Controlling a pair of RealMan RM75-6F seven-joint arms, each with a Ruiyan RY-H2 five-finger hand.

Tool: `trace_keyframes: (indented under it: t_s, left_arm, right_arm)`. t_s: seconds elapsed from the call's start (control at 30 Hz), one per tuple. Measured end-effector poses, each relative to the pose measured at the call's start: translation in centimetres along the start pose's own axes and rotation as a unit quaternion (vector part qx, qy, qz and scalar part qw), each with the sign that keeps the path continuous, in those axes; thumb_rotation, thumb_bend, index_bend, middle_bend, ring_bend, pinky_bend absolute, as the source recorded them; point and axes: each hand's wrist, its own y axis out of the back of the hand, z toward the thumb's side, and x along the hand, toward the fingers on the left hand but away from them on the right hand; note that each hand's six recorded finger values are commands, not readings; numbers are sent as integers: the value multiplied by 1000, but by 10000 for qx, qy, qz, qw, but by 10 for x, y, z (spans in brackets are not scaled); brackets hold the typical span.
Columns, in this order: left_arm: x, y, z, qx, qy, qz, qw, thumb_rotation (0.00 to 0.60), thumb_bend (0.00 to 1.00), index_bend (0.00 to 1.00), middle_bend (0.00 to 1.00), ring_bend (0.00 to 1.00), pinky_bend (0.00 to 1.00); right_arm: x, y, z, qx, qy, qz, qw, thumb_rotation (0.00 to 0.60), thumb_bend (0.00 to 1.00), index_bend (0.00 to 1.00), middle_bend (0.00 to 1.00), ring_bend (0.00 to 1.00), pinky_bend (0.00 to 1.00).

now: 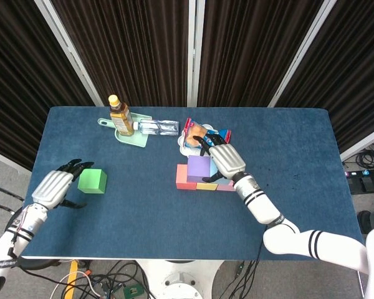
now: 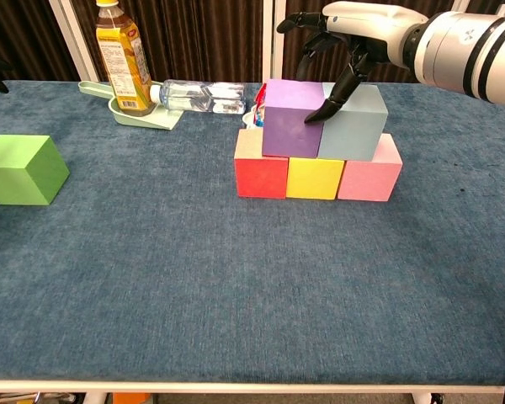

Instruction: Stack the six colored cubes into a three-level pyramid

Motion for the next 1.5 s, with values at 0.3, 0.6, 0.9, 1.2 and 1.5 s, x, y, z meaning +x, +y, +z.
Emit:
trace_keyframes:
  t_s: [0.3,0.6,0.9,1.2,1.5]
  left_arm:
    - [1,0,0,8,0,-9,10000,600,0,106,154,58,206]
    - [1,-1,-1,-1,17,-15,10000,600,0,106,155,57,206]
    - [0,0,-1,-13,12,8,10000,600,0,106,154,57,206]
    - [-1,-1,0,-32,-9,41,10000,600,0,106,154,57,207]
    - [11,-10,14,3,-186,147,9997,600,0,106,155,58,209]
  right_arm:
    - [0,-1,-1,31,-14,34,10000,600,55,0,375,0,0]
    - [-1,-4,1,34,19,101,9999,600,22,0,198,0,0]
    - [-2,-1,6,-71,117,58,9999,600,0,0,73,0,0]
    - [2,5,14,-229,253,-70,9994,600,0,0,72,0,0]
    - [34,53,-16,-114,45,-784,9968,600,0,0,89,0,0]
